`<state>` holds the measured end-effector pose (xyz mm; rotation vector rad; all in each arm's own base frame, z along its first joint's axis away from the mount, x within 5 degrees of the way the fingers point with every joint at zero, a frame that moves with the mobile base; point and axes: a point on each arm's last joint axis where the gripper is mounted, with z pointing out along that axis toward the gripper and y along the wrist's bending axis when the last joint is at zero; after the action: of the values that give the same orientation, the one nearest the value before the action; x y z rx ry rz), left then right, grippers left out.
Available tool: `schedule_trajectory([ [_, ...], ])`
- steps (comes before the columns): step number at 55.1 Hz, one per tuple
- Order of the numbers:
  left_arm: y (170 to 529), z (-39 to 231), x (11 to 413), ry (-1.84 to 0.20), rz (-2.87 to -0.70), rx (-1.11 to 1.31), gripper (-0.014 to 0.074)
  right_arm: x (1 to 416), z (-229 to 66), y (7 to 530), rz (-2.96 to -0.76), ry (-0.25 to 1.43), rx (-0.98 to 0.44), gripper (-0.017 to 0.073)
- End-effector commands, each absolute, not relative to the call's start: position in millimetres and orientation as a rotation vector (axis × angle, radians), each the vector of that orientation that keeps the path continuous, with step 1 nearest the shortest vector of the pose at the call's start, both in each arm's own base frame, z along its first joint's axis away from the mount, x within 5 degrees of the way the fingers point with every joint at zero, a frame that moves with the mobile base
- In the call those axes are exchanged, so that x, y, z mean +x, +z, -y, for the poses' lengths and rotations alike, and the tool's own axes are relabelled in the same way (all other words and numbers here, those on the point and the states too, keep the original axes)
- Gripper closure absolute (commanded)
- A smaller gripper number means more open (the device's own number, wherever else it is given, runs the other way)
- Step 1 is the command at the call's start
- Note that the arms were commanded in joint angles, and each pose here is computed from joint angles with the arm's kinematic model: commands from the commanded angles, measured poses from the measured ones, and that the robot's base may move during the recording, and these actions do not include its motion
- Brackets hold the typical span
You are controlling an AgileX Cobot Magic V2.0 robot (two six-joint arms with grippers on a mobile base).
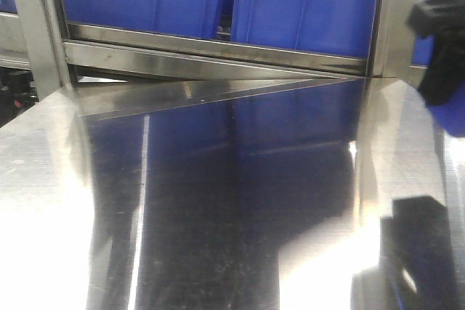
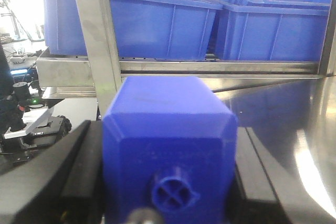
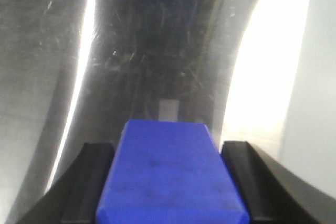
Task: Pick and sort blue part to right shelf
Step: 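Lift the blue block with the right gripper, holding both parts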
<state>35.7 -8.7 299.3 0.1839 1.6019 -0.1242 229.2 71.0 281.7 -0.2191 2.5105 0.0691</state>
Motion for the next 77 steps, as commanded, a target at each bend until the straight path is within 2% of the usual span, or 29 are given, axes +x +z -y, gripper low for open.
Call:
schedule_trajectory([
  [1,316,8,35,-0.143,-1.489,0.159,0.0289,204,-60,306,-2.300,0.081,-0.256,0.0341],
  [16,316,8,35,-0.145,-1.489,0.158,0.0283,117,-31,318,-1.990,0.142,-0.238,0.0341],
  [25,316,8,35,-0.147,-1.489,0.158,0.0192,75,-17,321,-1.818,0.173,-0.206,0.0341],
  [32,316,9,34,-0.153,-1.489,0.155,0.0177,52,-9,323,-1.709,0.192,-0.186,0.0341],
  [55,316,8,34,-0.149,-1.487,0.156,0.0231,10,5,336,-1.431,0.221,-0.159,0.0343],
  [77,316,8,34,-0.149,-1.487,0.156,0.0303,10,6,335,-1.439,0.197,-0.164,0.0343],
])
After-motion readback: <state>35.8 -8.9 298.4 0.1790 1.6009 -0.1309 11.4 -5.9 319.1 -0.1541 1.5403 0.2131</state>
